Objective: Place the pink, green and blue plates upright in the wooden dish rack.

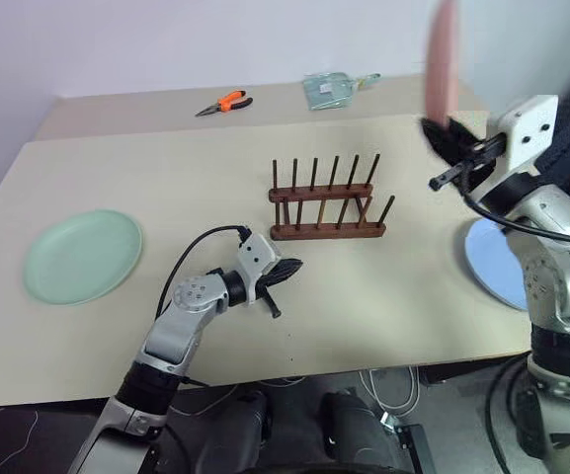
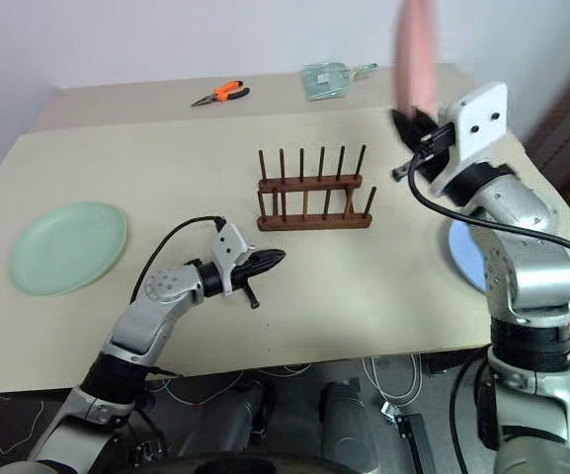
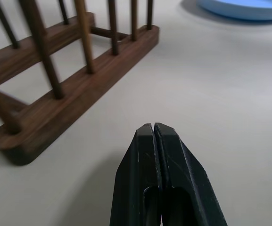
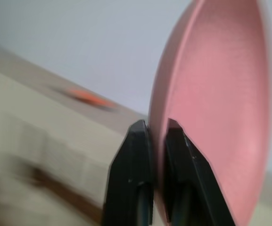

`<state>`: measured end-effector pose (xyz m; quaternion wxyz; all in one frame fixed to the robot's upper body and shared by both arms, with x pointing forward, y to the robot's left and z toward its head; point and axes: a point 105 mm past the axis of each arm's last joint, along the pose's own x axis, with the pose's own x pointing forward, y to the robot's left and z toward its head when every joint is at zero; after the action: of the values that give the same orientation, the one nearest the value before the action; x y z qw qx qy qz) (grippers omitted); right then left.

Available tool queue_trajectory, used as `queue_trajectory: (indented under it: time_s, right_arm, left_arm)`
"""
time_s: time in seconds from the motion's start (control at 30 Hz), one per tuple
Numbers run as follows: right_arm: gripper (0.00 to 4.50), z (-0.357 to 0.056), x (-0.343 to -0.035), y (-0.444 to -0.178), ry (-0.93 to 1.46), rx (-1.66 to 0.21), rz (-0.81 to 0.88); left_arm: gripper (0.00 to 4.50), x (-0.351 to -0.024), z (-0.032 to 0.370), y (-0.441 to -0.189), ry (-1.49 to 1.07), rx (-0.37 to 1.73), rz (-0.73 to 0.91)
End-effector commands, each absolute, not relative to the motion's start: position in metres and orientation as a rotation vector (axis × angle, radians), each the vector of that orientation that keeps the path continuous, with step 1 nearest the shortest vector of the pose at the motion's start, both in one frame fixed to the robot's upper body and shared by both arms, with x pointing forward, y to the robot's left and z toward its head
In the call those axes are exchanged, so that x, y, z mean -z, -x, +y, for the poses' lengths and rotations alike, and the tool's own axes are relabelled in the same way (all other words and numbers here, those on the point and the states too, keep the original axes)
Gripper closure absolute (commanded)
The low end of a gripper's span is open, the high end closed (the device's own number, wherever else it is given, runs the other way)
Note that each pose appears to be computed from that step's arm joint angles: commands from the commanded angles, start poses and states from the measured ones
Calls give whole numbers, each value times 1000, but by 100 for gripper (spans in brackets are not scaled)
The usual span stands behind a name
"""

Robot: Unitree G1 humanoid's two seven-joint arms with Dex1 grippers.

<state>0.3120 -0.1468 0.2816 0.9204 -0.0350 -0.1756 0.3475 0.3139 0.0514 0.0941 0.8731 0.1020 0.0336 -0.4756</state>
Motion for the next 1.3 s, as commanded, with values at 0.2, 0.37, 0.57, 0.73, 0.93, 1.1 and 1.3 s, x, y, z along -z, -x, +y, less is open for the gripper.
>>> queue_trajectory:
  time_s: [0.2,0.37,0.57,0.73,0.93,1.1,1.3]
  right_arm:
    - [446,-142,-289,-304,-130,-800,-315]
    - [446,-148,-281,-313,-134,-773,-283]
    - [446,-160,-269,-326,-212,-730,-240]
    - [371,-169,-260,-333,-233,-696,-213]
    - [89,-182,-265,-338,-88,-587,-265]
    - [87,-200,-270,-327,182,-523,-265]
    - [87,-196,-231,-295,432,-685,-52]
  left_arm:
    - [450,-106,51,-314,-212,992,15]
    - [450,-105,53,-313,-212,985,19]
    - [450,-106,53,-311,-203,988,17]
    - [450,-107,53,-311,-200,994,20]
    - [360,-112,53,-307,-98,1038,40]
    - [109,-123,70,-321,-126,914,-7]
    - [14,-159,159,-368,-158,377,-122]
